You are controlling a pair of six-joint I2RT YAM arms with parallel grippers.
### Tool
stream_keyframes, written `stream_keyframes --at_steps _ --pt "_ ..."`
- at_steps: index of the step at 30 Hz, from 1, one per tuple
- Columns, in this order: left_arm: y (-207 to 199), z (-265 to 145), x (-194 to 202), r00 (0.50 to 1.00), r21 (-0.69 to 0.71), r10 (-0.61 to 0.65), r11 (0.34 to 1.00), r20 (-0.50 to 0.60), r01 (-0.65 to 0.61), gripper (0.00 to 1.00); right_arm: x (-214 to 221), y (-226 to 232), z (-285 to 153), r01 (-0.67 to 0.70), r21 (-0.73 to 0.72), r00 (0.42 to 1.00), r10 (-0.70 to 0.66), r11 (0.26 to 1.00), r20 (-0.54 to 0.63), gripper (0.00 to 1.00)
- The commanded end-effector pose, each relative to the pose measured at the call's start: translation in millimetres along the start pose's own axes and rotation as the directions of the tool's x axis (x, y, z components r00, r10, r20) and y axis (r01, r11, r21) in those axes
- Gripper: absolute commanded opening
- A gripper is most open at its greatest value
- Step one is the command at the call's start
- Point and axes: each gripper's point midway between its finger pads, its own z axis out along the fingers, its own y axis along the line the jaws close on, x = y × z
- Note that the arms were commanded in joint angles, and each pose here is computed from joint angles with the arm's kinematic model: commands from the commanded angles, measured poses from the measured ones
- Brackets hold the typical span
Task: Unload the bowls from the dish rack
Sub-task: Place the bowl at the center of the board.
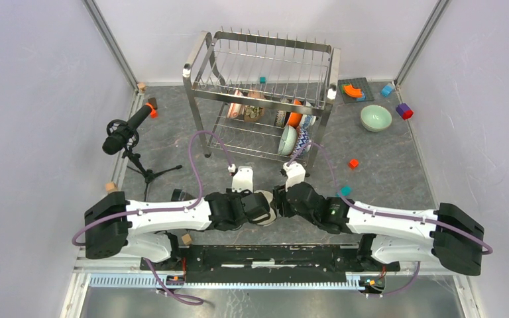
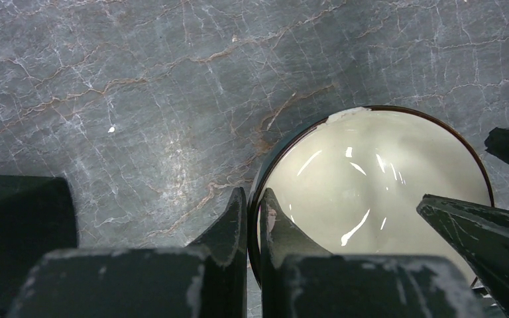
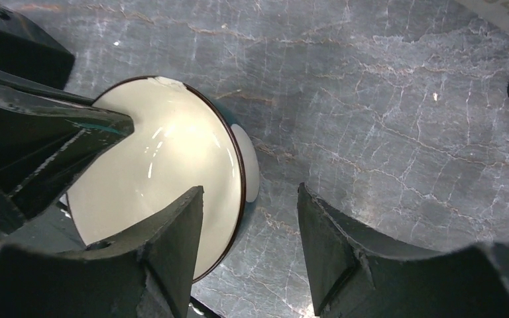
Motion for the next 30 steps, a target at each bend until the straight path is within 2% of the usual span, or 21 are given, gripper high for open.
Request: stream_keyframes --at_steps 1,7,20,25,28,30 --pt "-10.8 -7.8 -24.4 0.988 0.026 -0.125 0.992 0.094 0.123 0.02 -14.6 5.7 2.2 0.027 0.015 0.999 -0.028 1.000 0.021 0.58" --pt "-9.2 -10.4 -22.6 0.986 0.028 -0.131 0.991 0.098 0.129 0.02 -8.0 8.3 8.8 0.094 0.020 0.995 -0.093 0.995 -0.031 0.54" --pt "-13.7 -11.9 -16.7 0.986 0.041 -0.141 0.990 0.087 0.138 0.02 13.0 8.1 16.5 0.139 0.000 0.985 -0.139 0.990 -0.101 0.39" --pt "-19.2 -13.7 -16.7 0.987 0.067 -0.139 0.989 0.079 0.134 0.02 13.2 8.2 16.3 0.156 -0.005 0.983 -0.155 0.988 -0.102 0.23" --pt "-24.7 -15.0 -16.0 0.987 0.098 -0.145 0.986 0.069 0.138 0.02 12.4 8.0 15.4 0.167 -0.012 0.981 -0.167 0.986 -0.099 0.04" --pt "-27.1 -15.7 -15.2 0.987 0.114 -0.150 0.983 0.062 0.143 0.02 12.0 10.6 14.1 0.170 -0.034 0.981 -0.172 0.985 -0.086 0.00"
